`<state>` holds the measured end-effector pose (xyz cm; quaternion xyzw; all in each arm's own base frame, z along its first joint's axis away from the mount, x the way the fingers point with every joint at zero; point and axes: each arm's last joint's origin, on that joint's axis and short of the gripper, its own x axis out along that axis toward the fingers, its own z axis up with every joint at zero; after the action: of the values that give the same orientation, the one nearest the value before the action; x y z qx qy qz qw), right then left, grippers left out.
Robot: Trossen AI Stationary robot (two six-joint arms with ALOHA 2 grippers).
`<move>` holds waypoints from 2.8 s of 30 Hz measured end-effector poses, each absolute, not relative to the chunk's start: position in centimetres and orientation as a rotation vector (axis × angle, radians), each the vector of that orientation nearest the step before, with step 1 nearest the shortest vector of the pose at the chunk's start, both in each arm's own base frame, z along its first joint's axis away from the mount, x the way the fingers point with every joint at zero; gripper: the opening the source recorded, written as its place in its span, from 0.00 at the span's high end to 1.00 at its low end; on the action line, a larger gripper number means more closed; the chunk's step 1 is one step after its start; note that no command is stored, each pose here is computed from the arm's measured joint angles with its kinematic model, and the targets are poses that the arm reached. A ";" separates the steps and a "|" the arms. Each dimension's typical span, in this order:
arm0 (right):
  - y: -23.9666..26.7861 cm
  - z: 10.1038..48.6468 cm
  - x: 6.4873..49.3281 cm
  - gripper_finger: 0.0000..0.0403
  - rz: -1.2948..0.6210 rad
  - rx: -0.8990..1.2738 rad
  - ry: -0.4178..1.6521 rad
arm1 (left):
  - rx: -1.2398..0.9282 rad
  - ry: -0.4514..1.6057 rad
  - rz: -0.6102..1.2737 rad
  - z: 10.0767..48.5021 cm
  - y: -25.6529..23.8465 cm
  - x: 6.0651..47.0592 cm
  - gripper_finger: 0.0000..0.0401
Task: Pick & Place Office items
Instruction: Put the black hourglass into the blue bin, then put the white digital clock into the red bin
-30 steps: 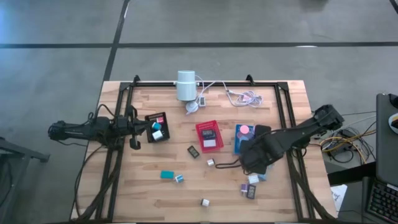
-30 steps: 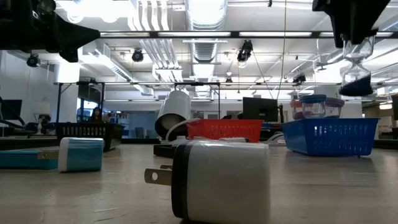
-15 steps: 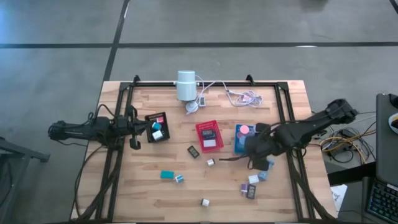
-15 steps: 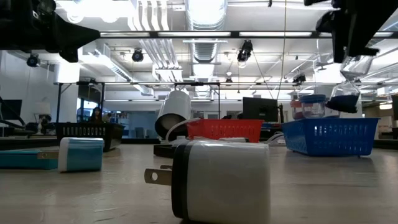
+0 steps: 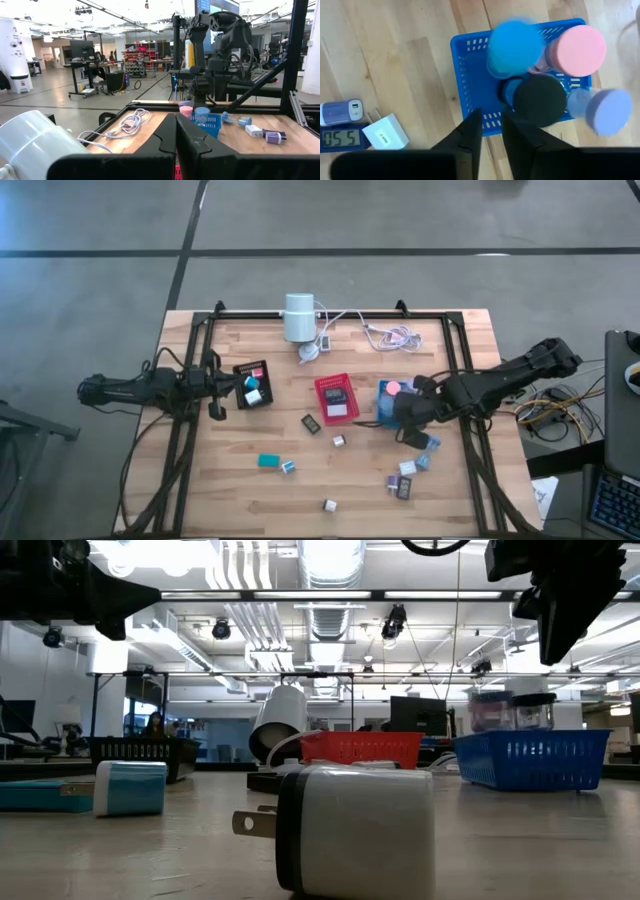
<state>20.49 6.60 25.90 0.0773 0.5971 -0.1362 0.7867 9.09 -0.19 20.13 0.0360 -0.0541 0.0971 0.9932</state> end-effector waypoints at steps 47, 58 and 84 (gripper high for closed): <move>3.0 29.2 11.5 0.92 0.085 0.082 -0.021 | 0.116 -0.074 0.193 19.8 -0.2 9.1 0.98; 1.9 24.2 8.7 0.92 0.081 0.086 -0.167 | 0.115 -0.050 0.174 19.1 -0.3 9.3 0.98; 1.8 19.5 9.2 0.92 -0.022 -0.025 -0.230 | 0.188 -0.131 0.216 21.0 -0.1 8.9 0.99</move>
<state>9.19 1.83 19.54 -0.0124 -0.1149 -0.0109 0.9932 8.87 -0.13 21.00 0.0938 -0.0652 0.1073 0.9876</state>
